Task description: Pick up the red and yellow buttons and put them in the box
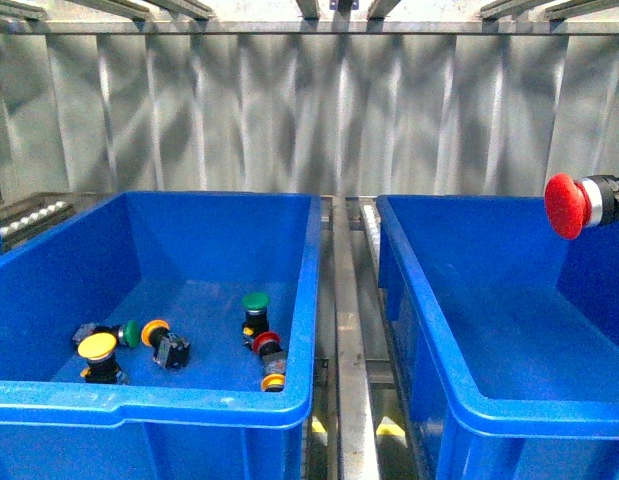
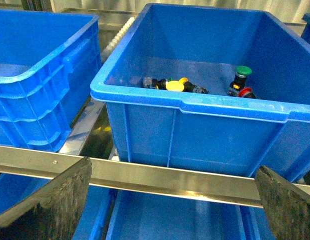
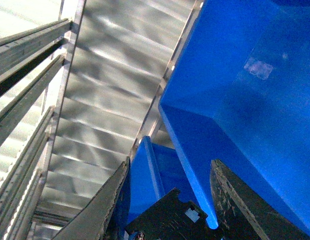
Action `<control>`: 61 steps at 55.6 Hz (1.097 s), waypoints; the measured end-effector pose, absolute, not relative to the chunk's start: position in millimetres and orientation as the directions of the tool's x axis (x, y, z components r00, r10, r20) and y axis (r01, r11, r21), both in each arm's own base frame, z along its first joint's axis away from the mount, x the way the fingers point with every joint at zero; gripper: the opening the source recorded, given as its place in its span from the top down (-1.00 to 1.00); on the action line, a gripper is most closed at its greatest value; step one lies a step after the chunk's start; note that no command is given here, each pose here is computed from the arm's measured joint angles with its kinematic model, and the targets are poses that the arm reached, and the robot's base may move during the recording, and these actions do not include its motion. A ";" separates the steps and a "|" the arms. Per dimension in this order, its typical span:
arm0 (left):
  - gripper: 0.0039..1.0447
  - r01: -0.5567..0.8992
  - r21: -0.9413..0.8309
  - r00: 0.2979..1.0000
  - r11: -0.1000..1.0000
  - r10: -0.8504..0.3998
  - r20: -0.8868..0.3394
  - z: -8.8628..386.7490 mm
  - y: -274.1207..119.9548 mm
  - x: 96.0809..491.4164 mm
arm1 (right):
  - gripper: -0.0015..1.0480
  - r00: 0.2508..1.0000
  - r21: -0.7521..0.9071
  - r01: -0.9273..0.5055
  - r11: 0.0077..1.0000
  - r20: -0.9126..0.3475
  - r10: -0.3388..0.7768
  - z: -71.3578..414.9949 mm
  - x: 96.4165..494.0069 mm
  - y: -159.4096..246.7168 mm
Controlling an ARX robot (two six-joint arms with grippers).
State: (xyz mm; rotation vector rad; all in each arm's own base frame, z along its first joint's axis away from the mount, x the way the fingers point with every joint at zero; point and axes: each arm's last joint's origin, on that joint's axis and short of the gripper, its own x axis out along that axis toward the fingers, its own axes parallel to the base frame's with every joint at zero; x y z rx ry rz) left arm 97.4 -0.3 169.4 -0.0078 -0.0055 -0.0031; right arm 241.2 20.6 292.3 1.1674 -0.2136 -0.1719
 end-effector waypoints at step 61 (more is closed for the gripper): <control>-0.85 0.003 -0.007 1.000 1.000 -0.003 0.006 169.4 -0.1 97.4 | 0.26 0.830 0.750 0.387 0.537 -0.028 -0.558 287.1 251.0 -37.1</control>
